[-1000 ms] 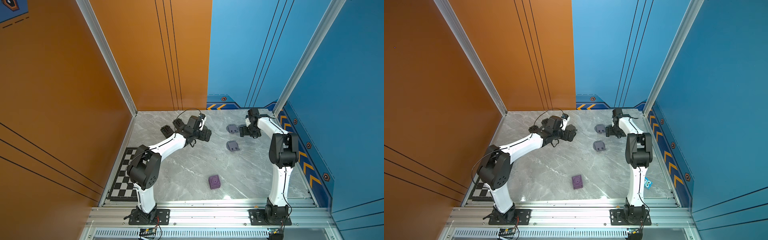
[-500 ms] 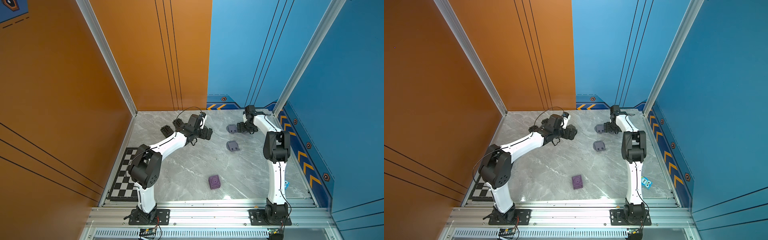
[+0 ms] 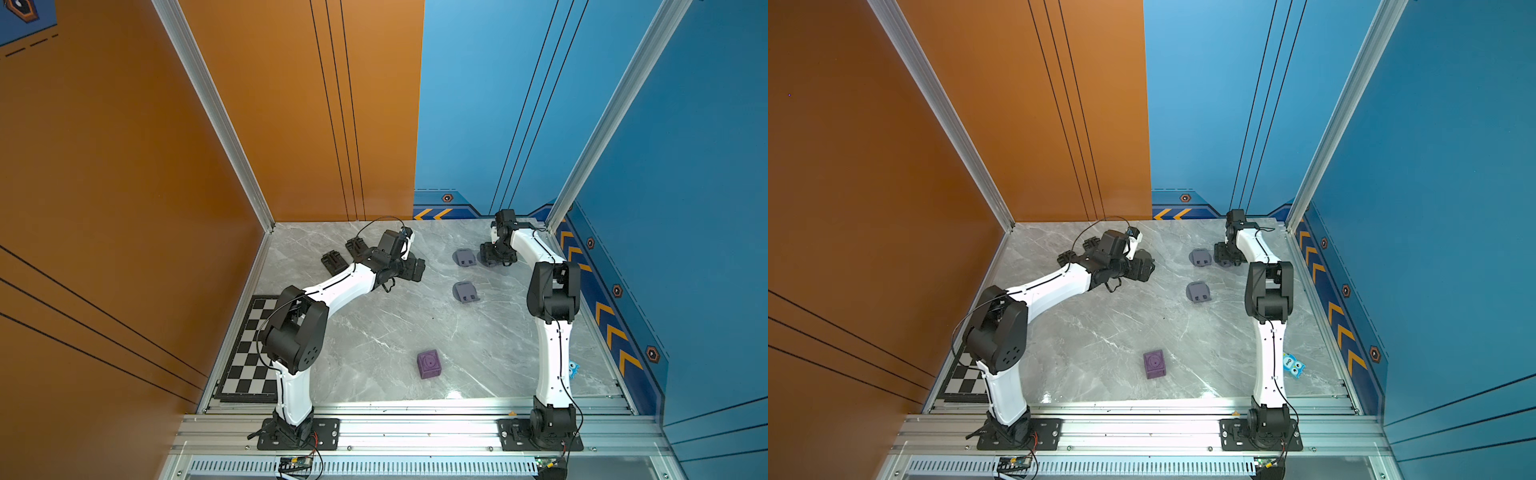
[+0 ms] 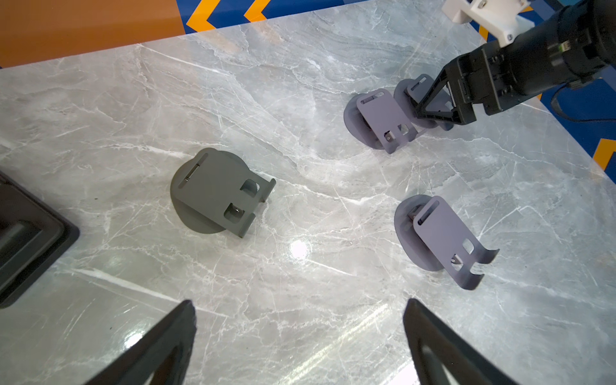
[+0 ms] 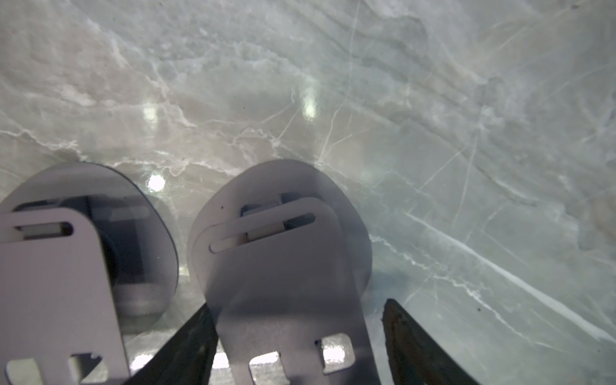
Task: Open the phone stand
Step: Pick up the phone stand at the center of the board.
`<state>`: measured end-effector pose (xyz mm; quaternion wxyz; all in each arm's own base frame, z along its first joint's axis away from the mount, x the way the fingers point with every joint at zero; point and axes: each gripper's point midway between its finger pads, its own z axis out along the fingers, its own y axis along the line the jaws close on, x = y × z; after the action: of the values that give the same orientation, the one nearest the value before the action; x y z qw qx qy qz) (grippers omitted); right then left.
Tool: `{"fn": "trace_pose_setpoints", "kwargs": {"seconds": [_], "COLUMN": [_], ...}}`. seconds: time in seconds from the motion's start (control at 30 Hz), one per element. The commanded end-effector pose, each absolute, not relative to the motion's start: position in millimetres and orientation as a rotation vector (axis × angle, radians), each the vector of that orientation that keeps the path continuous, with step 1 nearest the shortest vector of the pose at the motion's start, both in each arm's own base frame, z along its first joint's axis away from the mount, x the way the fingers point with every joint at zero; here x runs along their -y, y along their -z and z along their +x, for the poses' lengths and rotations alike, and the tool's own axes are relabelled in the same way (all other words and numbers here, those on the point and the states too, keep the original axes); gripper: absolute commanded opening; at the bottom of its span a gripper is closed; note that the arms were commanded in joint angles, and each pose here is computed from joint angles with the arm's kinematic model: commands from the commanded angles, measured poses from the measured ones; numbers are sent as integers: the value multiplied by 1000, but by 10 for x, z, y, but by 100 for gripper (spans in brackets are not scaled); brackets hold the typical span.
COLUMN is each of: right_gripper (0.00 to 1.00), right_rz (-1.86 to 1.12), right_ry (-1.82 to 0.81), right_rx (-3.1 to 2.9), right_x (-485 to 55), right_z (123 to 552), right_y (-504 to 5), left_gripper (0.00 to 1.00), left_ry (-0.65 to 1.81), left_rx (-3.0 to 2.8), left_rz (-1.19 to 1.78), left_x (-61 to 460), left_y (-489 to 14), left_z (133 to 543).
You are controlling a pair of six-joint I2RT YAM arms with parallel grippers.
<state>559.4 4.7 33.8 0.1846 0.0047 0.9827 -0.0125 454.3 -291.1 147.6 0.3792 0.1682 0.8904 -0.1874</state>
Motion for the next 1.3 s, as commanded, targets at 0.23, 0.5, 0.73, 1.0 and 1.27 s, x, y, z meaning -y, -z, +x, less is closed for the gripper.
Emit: {"fn": "trace_pose_setpoints", "kwargs": {"seconds": [0.23,0.5,0.73,1.0,1.27], "right_gripper": [68,42,33,27,24], "right_rz": [-16,-2,51,42,3], "right_ry": [22,39,39,-50,-161], "right_rx": [-2832,-2842,-2811,-2786,-2755], "right_x": [-77,-75,-91,-339,-747], "right_z": [5471,5414,5391,5231,4996], "right_y": [-228,-259,-633,-1036,-1363], "left_gripper": [98,98,98,98,98], "left_ry": [502,503,555,657,829], "left_rx": [-2290,-2280,-2257,-2261,-2281], "left_rz": [413,395,314,160,184], "left_x": [2940,2917,2915,2845,2901], "left_y": [-1472,-1548,-1784,-1993,-2094], "left_z": [4591,4602,4604,4513,4248]}}
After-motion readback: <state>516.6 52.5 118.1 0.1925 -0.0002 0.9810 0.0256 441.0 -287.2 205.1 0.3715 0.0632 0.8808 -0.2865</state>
